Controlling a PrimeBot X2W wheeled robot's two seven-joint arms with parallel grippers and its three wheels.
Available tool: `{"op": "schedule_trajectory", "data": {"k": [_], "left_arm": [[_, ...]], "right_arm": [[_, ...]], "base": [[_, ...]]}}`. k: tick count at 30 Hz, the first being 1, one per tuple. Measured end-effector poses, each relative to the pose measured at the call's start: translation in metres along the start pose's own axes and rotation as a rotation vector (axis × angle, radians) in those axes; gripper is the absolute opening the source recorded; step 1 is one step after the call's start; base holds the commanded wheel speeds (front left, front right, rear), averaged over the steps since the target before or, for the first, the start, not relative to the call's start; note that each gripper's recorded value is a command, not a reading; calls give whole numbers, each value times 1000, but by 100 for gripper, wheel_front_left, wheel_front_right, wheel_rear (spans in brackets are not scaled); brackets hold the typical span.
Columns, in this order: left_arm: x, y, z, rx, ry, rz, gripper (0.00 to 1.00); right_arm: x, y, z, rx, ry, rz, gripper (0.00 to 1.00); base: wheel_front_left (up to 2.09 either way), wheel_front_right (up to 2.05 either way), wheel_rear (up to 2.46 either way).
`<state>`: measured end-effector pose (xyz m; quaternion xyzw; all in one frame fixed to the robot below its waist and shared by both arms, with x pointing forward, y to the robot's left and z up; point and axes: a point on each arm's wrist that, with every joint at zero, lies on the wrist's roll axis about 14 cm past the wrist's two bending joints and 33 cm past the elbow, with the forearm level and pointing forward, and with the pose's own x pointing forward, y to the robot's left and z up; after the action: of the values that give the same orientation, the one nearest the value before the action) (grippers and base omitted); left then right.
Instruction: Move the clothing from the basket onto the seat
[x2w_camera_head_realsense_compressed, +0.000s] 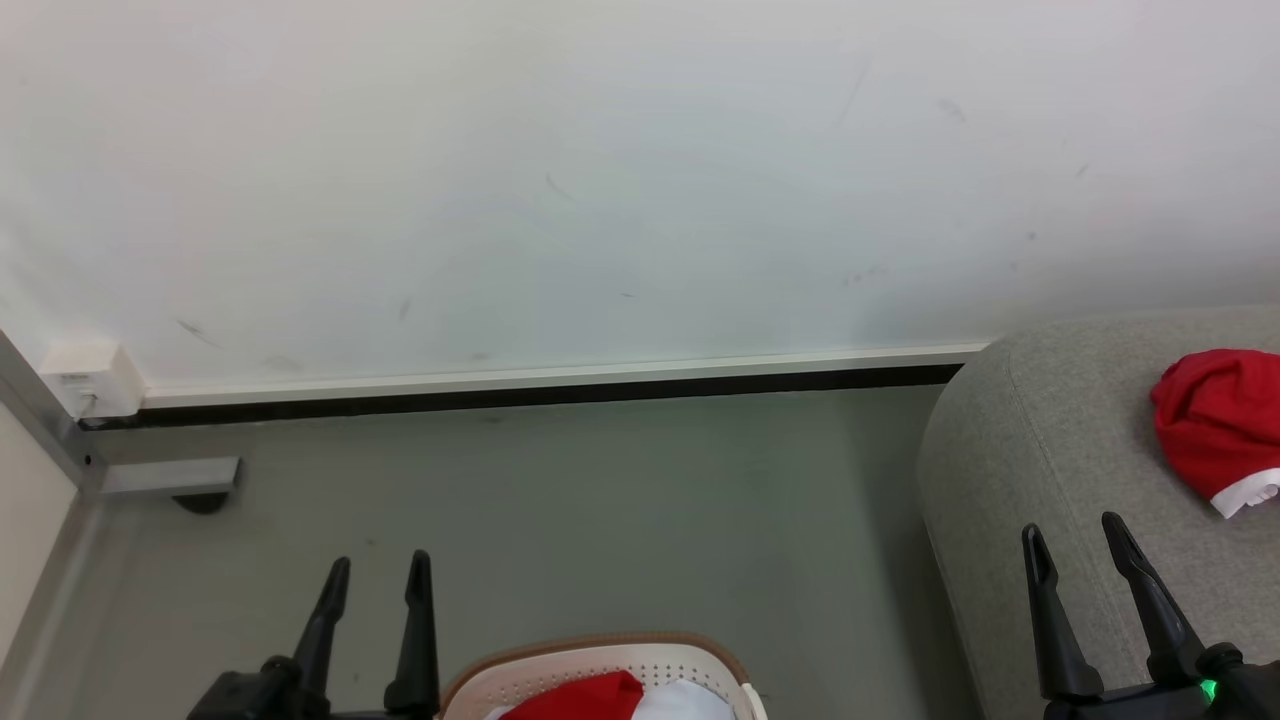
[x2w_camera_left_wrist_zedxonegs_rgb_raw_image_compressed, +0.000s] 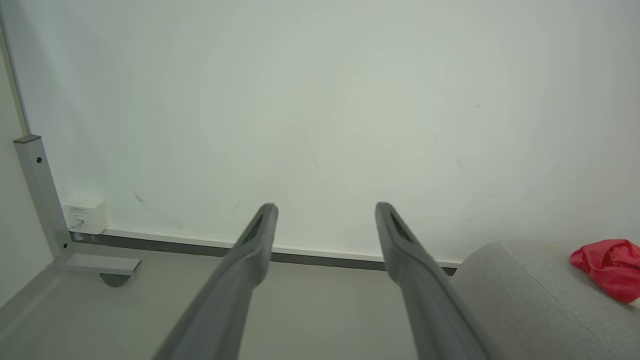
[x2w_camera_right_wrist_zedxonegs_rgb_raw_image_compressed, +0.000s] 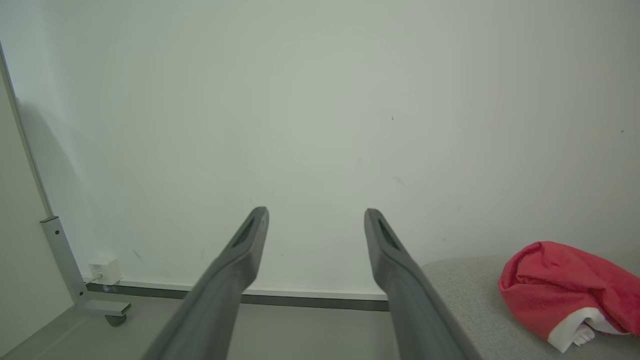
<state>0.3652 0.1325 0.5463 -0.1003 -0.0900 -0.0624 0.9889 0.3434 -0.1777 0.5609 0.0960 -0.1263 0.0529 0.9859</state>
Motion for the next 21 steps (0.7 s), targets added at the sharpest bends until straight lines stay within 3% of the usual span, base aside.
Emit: {"op": "schedule_trajectory", "data": {"k": [12, 21], "left_arm": [[9, -10, -36, -7, 101, -42, 100], [41, -24, -102, 46, 309, -142, 100]], "right_arm": [[-2, -5, -11, -12, 42, 5, 100], [21, -28, -20, -50, 67, -24, 100]], "base": [[0, 0, 0], [0, 0, 0]]}}
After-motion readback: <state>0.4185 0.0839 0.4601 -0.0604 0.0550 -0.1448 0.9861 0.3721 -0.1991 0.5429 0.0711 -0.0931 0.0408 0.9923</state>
